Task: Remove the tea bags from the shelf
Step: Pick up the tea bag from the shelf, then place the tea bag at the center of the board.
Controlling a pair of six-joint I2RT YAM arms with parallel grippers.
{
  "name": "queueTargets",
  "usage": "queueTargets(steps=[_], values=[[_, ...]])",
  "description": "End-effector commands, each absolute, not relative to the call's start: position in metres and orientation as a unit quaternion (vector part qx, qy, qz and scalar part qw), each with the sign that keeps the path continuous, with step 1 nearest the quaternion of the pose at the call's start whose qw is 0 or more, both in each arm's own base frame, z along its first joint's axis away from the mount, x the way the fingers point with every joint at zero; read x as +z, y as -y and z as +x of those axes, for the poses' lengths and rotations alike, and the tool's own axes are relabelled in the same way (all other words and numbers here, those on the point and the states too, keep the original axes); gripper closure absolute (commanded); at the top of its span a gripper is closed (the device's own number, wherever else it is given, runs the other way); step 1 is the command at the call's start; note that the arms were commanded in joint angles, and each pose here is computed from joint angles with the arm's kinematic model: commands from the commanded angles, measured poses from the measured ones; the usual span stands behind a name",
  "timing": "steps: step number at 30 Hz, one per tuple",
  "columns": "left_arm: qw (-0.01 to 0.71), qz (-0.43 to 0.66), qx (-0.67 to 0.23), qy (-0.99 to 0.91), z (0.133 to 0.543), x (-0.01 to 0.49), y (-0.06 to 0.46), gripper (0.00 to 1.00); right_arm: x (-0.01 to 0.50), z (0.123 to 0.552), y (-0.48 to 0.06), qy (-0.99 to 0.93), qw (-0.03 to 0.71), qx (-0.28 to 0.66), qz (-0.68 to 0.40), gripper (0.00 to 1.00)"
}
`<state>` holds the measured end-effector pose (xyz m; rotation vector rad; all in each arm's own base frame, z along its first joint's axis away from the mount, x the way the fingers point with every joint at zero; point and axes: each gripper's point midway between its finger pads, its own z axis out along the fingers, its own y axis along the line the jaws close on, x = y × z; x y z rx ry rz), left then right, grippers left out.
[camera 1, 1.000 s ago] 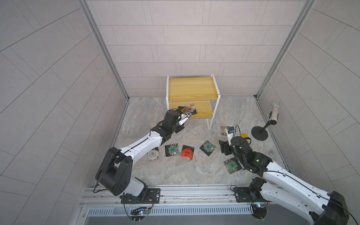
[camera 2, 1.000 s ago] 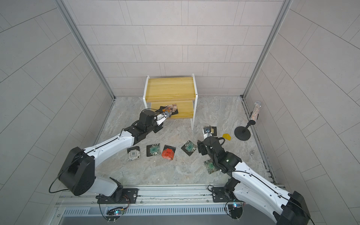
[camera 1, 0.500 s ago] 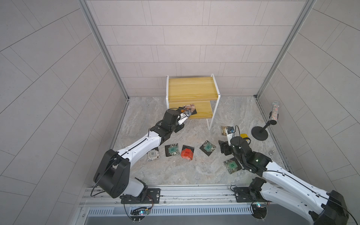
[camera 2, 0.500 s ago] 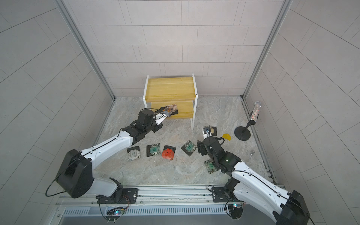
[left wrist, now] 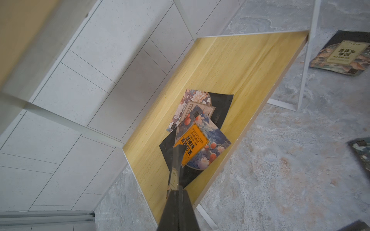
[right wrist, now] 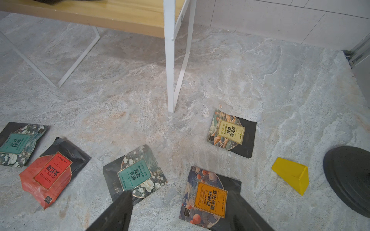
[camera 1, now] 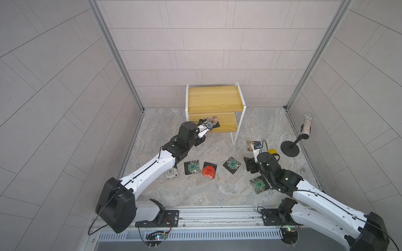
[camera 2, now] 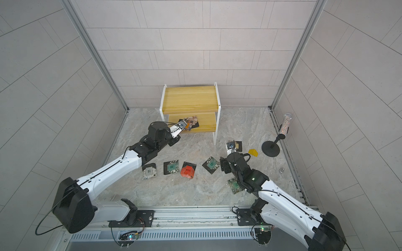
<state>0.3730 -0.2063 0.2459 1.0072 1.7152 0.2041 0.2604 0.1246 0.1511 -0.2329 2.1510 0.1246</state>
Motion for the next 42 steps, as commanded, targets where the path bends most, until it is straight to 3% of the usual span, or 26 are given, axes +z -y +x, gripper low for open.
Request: queueTargets(steps=[1,13,21,33,42], values=[[0.566,0.416,0.1,-0.705,0.366,0.273,0.207,1.0,0.149,0.261,-0.124,-0.878,0.467,0.051,-0.093,0.22],[0.584,0.418,0.114,-0.687,0.322,0.299,0.206,1.0,0.152,0.264,-0.132,-0.878,0.464,0.059,-0.103,0.22],[0.565,0.38,0.127,-0.721,0.285,0.294,0.176,1.0,0.16,0.267,-0.138,-0.875,0.467,0.066,-0.11,0.22],[0.526,0.178,0.146,-0.819,0.253,0.274,0.096,1.0,0.16,0.27,-0.149,-0.877,0.457,0.081,-0.122,0.22],[0.458,0.026,0.226,-0.86,0.254,0.257,0.038,1.0,0.159,0.27,-0.151,-0.878,0.455,0.088,-0.121,0.22]])
